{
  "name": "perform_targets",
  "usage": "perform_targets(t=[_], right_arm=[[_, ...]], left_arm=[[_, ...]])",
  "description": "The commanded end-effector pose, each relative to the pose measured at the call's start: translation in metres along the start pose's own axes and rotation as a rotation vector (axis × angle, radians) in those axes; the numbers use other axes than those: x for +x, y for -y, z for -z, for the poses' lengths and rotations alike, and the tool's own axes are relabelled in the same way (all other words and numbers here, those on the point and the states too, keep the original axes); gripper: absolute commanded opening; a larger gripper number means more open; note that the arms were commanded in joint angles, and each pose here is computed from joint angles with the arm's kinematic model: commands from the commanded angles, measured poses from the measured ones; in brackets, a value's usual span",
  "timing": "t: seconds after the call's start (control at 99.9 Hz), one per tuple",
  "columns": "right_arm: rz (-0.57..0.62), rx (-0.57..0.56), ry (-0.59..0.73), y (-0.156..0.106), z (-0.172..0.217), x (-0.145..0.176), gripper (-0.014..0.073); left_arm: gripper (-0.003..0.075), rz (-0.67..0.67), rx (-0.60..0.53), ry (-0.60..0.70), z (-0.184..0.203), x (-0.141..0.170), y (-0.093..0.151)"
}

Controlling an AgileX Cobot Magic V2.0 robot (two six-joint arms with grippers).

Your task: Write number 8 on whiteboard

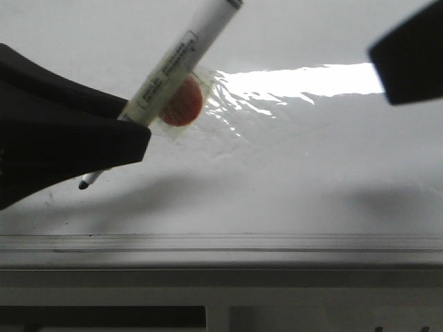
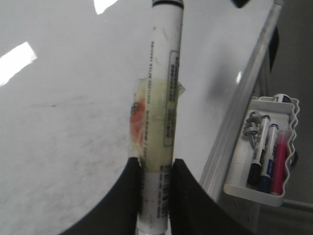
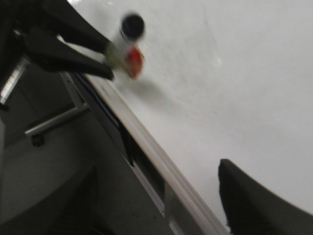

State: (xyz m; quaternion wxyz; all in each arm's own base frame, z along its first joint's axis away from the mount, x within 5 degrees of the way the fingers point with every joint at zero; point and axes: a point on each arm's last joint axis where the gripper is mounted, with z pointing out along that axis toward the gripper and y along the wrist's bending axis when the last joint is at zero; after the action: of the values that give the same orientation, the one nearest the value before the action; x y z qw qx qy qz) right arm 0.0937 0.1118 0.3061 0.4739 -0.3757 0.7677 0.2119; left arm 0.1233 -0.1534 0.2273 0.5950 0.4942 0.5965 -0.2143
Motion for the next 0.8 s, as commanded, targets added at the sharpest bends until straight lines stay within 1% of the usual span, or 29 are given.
perform_targets(t=[0.0,0.14,0.23,0.32,0.44,0.51,0.52,0.53,0.58,0.63,0.65,0.66,0.79], right_arm=[[0.033,-0.025,0.157,-0.005,-0.005,-0.032,0.0489],[0.034,-0.027,0.157,-0.005,-0.023,-0.049,0.0489],[0.003,-0.037,0.152,-0.006,-0.032,-0.057,0.0488],[-0.020,-0.046,0.118,-0.007,-0.040,-0.061,0.0446],[-0.021,-0.048,0.094,-0.007,-0.048,-0.066,0.0351],[-0.023,-0.049,0.077,-0.008,-0.053,-0.065,0.0281],[-0.025,-0.050,0.071,-0.008,-0.054,-0.065,0.0256],[-0.025,-0.050,0.067,-0.008,-0.054,-0.064,0.0256],[-0.025,-0.052,0.040,-0.008,-0.058,-0.062,0.0194],[-0.027,-0.054,0.017,-0.008,-0.060,-0.059,0.0118],[-0.028,-0.054,0.014,-0.008,-0.060,-0.059,0.0099],[-0.028,-0.054,0.012,-0.008,-0.060,-0.059,0.0070],[-0.028,-0.054,0.019,-0.008,-0.059,-0.060,-0.0071]], left_arm=[[-0.0020,-0.062,0.026,0.140,0.001,-0.020,0.000],[-0.0020,-0.077,0.039,0.168,0.001,-0.023,0.001],[-0.0020,-0.077,0.039,0.168,0.001,-0.023,0.001],[-0.0020,-0.074,0.037,0.169,0.001,-0.023,0.001],[-0.0020,-0.074,0.037,0.169,0.001,-0.023,0.001],[-0.0020,-0.074,0.037,0.169,0.001,-0.023,0.001],[-0.0020,-0.074,0.037,0.169,0.001,-0.023,0.001],[-0.0020,-0.074,0.037,0.169,0.001,-0.023,0.001],[-0.0020,-0.074,0.037,0.169,0.001,-0.023,0.001],[-0.0020,-0.074,0.037,0.169,0.001,-0.023,0.001],[-0.0020,-0.074,0.037,0.169,0.001,-0.023,0.001],[-0.0020,-0.074,0.037,0.169,0.001,-0.023,0.001],[-0.0020,-0.074,0.037,0.169,0.001,-0.023,0.001]])
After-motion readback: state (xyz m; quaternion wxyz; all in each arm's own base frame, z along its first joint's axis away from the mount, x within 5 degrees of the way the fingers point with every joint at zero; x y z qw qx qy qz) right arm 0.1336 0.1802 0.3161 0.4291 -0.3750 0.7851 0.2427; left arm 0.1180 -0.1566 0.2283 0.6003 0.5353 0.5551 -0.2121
